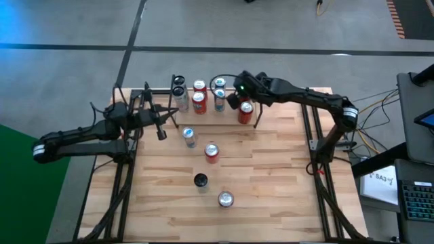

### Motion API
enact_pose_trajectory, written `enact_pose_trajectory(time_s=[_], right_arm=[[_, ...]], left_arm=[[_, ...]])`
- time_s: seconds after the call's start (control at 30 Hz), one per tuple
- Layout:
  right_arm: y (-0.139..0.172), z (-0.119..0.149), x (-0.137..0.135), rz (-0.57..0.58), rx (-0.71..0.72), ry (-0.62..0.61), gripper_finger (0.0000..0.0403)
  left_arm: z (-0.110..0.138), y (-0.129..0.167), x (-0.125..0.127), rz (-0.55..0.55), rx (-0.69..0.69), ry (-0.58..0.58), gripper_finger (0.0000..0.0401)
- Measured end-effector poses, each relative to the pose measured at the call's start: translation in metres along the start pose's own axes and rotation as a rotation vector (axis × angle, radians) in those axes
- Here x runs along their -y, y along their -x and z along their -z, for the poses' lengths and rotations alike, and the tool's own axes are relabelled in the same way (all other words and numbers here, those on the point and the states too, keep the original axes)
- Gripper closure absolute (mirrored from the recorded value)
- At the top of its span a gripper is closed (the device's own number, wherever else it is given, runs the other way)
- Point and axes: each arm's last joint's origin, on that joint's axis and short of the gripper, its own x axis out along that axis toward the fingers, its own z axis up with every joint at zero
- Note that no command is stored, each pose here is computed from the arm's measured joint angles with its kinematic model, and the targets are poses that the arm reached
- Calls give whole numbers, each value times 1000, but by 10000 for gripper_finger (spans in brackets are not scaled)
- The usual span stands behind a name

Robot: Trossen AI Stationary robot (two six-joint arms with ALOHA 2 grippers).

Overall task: Place canned beverage on shelf
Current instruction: Put the blue soda can on the shelf aligned with the other blue soda cans

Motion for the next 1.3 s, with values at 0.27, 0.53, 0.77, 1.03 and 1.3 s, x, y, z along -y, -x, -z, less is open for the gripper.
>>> enact_pose_trajectory(time_s=[0.27, 0.53, 0.77, 1.03, 1.3], right_arm=[[51, 19, -33, -142, 60, 190, 394], [85, 48, -49, -249, 96, 286, 394], [100, 78, -58, -338, 151, 336, 394], [100, 114, -62, -403, 207, 425, 394], [91, 148, -68, -561, 255, 476, 394]], left_arm=[[-2, -2, 2, 94, 55, 221, 401], [-6, -6, 12, 214, 86, 444, 401], [-9, -13, 36, 359, 61, 532, 401], [5, -21, 55, 436, -89, 568, 401], [15, -24, 59, 378, -223, 625, 378]])
